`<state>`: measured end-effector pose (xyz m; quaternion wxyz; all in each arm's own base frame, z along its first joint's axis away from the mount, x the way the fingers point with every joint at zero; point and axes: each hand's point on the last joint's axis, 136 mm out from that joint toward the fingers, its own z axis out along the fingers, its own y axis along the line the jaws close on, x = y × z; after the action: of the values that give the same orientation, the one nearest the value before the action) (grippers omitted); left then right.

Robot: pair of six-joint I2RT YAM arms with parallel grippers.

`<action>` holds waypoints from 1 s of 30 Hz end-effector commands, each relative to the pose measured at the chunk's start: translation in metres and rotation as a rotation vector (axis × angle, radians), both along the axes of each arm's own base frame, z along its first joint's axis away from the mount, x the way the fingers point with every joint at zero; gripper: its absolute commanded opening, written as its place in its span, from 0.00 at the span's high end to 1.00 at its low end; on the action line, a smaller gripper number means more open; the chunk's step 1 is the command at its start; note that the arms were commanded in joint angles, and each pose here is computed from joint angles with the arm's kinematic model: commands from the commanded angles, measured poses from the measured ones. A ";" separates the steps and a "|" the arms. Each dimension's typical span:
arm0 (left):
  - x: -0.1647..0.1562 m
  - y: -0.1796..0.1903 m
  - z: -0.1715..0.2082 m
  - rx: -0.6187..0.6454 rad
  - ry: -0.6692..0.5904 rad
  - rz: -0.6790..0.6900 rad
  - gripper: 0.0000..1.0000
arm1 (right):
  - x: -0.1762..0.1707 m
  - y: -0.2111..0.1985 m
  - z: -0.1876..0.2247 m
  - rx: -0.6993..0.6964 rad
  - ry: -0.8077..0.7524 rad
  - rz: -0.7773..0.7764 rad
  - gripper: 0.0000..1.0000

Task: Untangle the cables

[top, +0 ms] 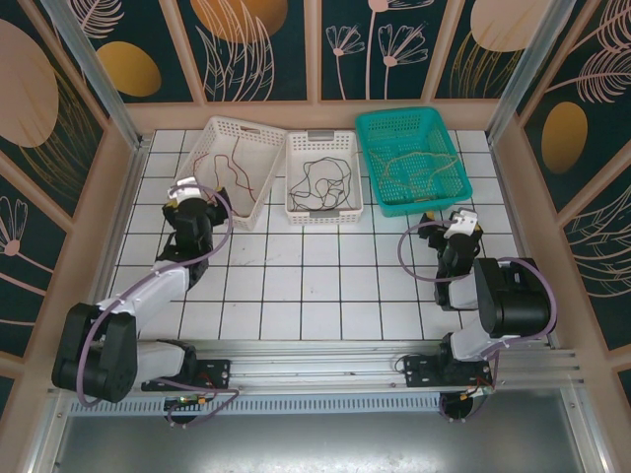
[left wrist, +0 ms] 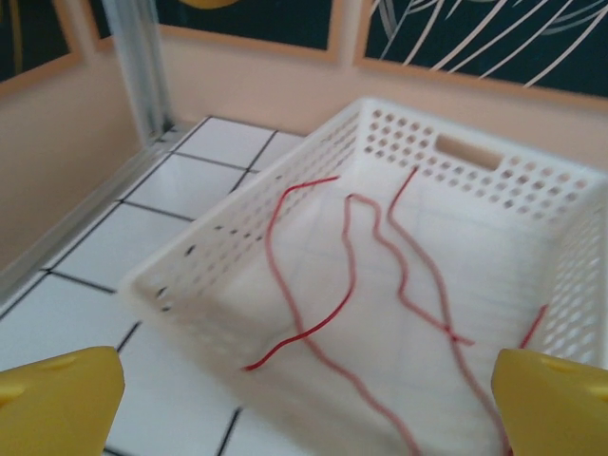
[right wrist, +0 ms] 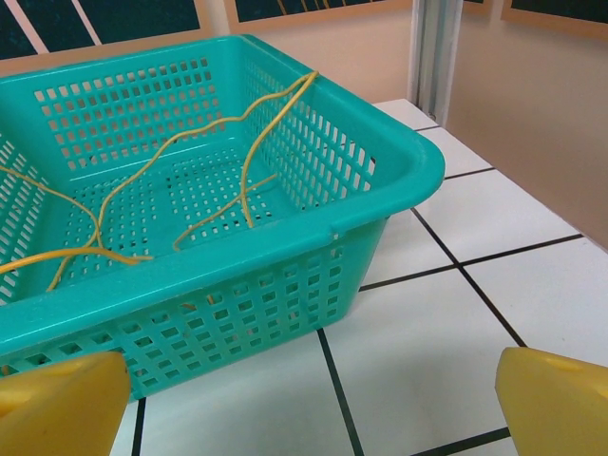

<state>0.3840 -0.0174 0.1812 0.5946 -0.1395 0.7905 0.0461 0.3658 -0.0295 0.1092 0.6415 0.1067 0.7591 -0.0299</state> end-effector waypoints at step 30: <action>-0.018 0.040 -0.033 0.146 -0.120 0.028 0.01 | 0.004 0.000 0.015 0.015 -0.060 -0.001 0.01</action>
<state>0.3602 0.0273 0.1272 0.6069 -0.0983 0.7768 0.1366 0.3658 -0.0295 0.1093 0.6416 0.1067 0.7590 -0.0299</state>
